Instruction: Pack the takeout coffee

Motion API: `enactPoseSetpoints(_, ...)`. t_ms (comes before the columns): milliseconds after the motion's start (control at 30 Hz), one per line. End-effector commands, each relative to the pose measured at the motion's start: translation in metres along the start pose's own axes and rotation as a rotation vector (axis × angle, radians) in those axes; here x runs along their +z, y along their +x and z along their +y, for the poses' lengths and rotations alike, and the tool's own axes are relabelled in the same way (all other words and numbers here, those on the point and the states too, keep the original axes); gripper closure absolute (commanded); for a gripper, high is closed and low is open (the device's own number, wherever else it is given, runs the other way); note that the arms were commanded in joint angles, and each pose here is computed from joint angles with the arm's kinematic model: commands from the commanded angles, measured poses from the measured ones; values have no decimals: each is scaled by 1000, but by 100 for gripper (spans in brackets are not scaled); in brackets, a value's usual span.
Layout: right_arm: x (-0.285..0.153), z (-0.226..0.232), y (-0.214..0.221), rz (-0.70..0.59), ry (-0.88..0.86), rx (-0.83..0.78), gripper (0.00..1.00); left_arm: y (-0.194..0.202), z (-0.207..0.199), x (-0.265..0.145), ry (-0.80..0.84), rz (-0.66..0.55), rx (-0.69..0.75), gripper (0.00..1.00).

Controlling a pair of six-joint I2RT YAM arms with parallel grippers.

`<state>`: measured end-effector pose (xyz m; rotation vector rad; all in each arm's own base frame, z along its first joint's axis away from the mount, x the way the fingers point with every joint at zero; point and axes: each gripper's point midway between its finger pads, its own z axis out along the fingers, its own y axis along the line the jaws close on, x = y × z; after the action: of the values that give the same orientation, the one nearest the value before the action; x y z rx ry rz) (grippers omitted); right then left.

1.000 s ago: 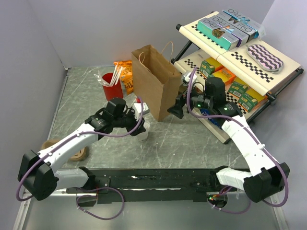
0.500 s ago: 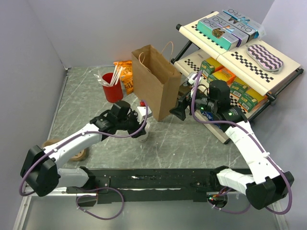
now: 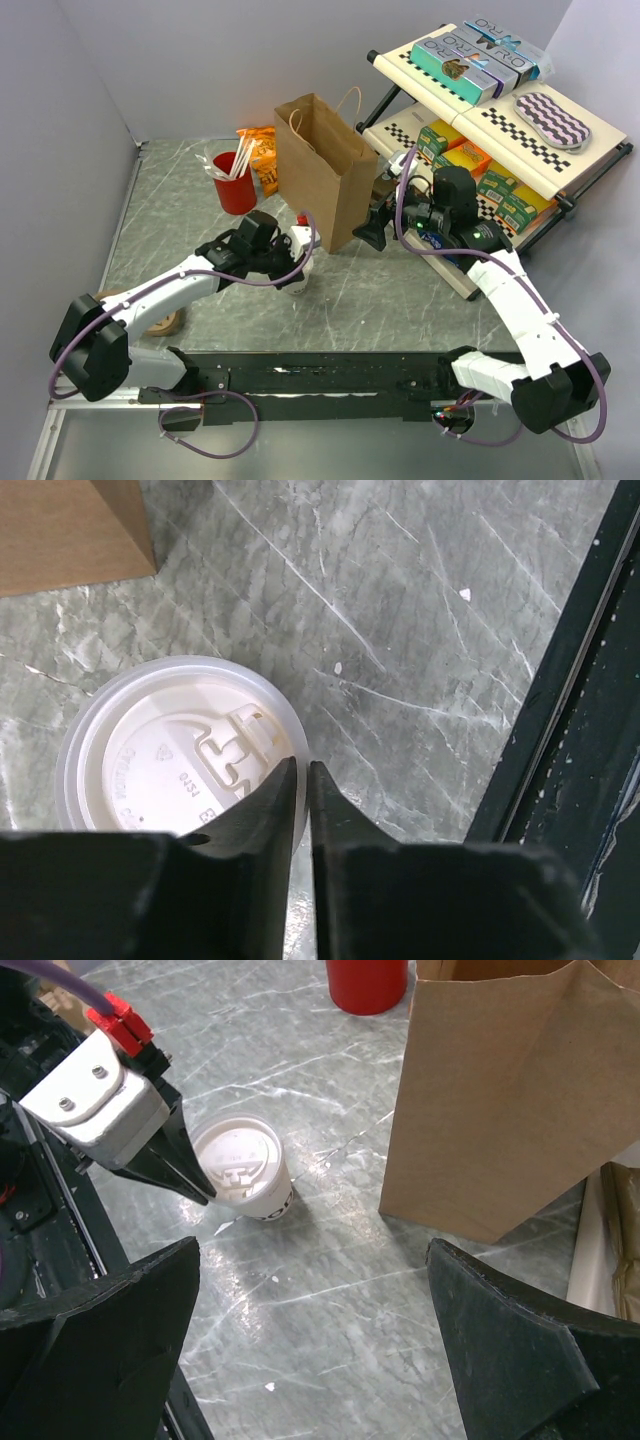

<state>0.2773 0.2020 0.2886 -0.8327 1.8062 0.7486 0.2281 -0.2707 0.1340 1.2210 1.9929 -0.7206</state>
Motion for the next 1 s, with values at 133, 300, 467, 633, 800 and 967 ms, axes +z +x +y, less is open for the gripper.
enactPoseSetpoints(133,3,-3,-7,-8,-1,-7,0,-26,-5,-12,18,-58,55,98)
enactPoseSetpoints(300,6,-3,-9,-1,-11,4,0,-41,-9,-24,21,-103,75,99)
enactPoseSetpoints(467,13,-2,-8,23,-28,22,0,-49,-11,-35,52,-177,51,99)
enactPoseSetpoints(633,16,5,-13,32,-60,17,0,-74,9,-68,144,-372,-90,99)
enactPoseSetpoints(800,24,27,-3,65,-203,29,0,-83,-7,-93,489,-423,-377,99)
enactPoseSetpoints(967,41,41,15,92,-324,-11,0,-81,-12,-100,640,-446,-612,99)
